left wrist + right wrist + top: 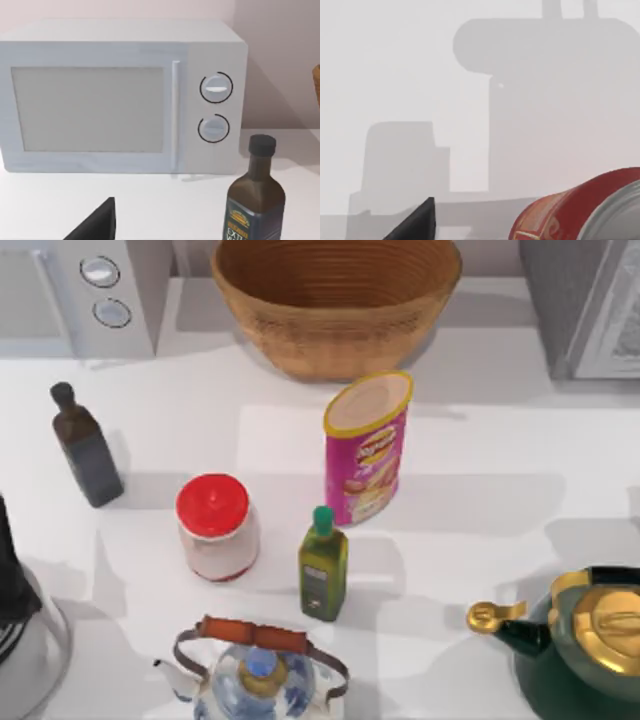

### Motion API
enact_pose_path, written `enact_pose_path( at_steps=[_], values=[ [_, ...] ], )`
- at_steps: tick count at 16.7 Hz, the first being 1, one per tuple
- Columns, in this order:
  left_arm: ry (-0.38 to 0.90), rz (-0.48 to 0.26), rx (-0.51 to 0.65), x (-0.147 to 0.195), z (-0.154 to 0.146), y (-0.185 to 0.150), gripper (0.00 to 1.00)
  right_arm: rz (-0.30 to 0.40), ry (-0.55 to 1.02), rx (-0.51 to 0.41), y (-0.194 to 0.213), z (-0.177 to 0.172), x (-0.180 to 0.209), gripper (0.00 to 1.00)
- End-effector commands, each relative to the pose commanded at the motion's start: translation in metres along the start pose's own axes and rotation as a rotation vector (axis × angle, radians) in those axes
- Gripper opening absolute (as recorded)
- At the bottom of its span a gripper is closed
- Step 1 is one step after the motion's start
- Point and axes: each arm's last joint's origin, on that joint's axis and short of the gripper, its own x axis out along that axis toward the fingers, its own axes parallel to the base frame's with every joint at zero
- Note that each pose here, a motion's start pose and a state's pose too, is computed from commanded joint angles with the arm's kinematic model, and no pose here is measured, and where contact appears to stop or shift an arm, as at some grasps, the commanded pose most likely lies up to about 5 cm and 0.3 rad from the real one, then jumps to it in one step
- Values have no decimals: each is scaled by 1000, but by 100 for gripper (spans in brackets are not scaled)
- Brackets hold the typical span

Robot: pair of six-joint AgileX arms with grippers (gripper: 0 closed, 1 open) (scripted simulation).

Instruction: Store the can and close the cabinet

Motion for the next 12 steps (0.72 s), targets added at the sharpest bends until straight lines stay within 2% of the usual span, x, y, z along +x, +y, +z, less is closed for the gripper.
enact_pose_path(
  at_steps=[4, 8, 12],
  values=[
    [0, 0, 0, 0, 0, 0, 100, 0, 1, 0, -1, -8, 20, 100],
    [0, 0, 0, 0, 0, 0, 100, 0, 1, 0, -2, -9, 21, 100],
    [0, 0, 0, 0, 0, 0, 100, 0, 1, 0, -2, -9, 21, 70]
  ],
)
